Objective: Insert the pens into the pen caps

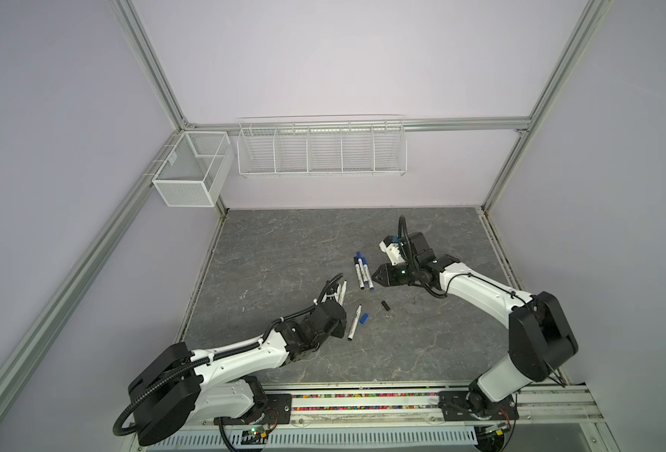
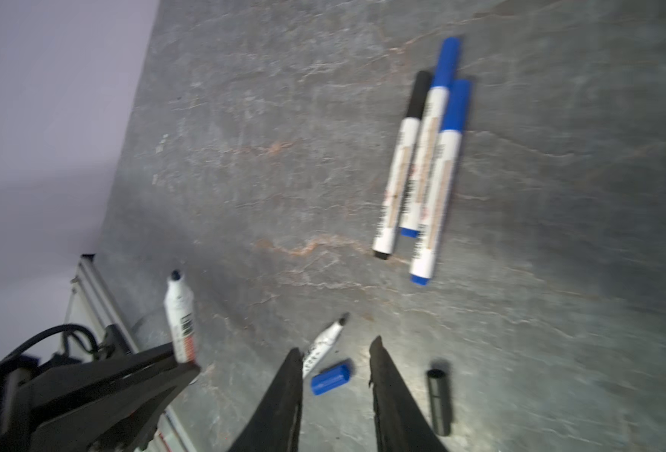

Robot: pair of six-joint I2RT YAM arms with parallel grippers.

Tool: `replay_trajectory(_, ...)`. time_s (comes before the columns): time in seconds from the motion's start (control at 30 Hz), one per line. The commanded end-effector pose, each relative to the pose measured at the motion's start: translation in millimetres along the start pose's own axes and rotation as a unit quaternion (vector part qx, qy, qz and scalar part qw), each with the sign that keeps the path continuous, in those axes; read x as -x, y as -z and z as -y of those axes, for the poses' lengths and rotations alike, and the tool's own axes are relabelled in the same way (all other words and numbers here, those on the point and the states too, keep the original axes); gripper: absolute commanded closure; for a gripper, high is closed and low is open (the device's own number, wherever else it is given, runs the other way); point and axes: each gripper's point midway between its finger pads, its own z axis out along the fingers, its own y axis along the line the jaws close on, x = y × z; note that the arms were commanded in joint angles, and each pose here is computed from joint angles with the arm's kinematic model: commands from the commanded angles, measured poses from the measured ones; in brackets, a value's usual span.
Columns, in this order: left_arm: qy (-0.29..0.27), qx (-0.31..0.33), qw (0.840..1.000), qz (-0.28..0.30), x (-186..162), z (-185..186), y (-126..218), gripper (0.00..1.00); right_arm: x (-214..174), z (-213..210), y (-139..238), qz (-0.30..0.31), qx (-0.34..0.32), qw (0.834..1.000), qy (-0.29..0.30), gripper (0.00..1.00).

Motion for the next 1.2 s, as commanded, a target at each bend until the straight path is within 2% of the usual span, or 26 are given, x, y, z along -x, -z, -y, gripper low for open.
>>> replay_trajectory(0.0, 0.029, -0.007, 0.997, 0.078, 31.9, 5.5, -0.4, 1.0, 3.5, -52.5, 6.8, 0.021, 0.079, 0.995, 0.059, 0.64)
replay_trajectory(0.2, 0.014, -0.049, 0.997, 0.061, 30.1, 23.0, -2.2, 1.0, 5.8, -77.0, -3.3, 0.022, 0.114, 0.991, 0.061, 0.59)
replay_trajectory(0.53, 0.009, -0.079, 0.994, 0.072, 34.5, 34.1, 0.1, 1.0, 2.5, -84.3, -20.7, 0.002, 0.116, 0.99, 0.078, 0.61)
replay_trajectory(0.63, 0.012, -0.083, 0.993, 0.078, 36.3, 34.5, 2.2, 1.0, -1.5, -82.7, -24.9, -0.004, 0.114, 0.991, 0.076, 0.66)
replay_trajectory(0.77, 0.014, -0.081, 0.994, 0.078, 35.2, 33.1, 2.1, 1.0, -4.4, -81.8, -26.0, -0.004, 0.117, 0.99, 0.075, 0.8)
replay_trajectory(0.93, 0.017, -0.07, 0.994, 0.079, 35.3, 29.2, 0.3, 1.0, -6.3, -88.0, -21.8, -0.002, 0.134, 0.987, 0.083, 0.85)
replay_trajectory(1.0, 0.019, -0.062, 0.995, 0.081, 35.2, 26.7, -0.8, 0.83, -7.1, -91.6, -18.8, -0.002, 0.144, 0.986, 0.089, 0.87)
replay_trajectory(1.1, 0.022, -0.059, 0.995, 0.084, 36.5, 25.7, -1.6, 0.72, -10.2, -95.8, -16.1, -0.009, 0.155, 0.983, 0.096, 0.87)
replay_trajectory(1.17, 0.023, -0.06, 0.994, 0.088, 38.6, 26.5, -0.9, 0.69, -13.0, -98.7, -14.2, -0.016, 0.165, 0.981, 0.1, 0.88)
